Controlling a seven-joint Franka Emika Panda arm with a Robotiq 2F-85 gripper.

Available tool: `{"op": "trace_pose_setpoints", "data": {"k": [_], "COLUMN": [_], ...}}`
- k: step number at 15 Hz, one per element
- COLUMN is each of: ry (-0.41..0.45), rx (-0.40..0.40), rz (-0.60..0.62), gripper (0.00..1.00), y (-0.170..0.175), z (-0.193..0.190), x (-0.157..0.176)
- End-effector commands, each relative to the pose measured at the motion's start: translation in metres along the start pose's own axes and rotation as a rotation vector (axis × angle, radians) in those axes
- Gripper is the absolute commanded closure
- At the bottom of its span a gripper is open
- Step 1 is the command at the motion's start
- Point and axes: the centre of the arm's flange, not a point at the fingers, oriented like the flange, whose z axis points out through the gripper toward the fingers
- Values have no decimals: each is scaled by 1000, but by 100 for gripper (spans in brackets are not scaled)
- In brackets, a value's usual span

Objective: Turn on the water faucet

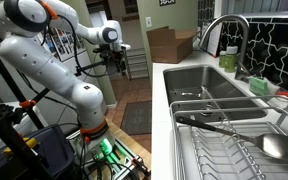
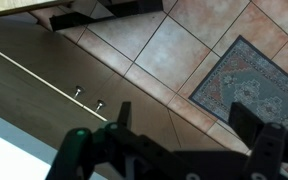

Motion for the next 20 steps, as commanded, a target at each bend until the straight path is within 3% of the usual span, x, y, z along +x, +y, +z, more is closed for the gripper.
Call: {"op": "trace_pose_setpoints", "data": {"k": [1, 11, 15, 20], "ry": [0, -11, -22, 26], "rx": [0, 11, 42, 87], "rz": [0, 29, 105, 254], "gripper": [0, 0, 0, 0], "y": [0, 8, 71, 188], "z": [0, -2, -16, -37], "x": [0, 6, 20, 11]}}
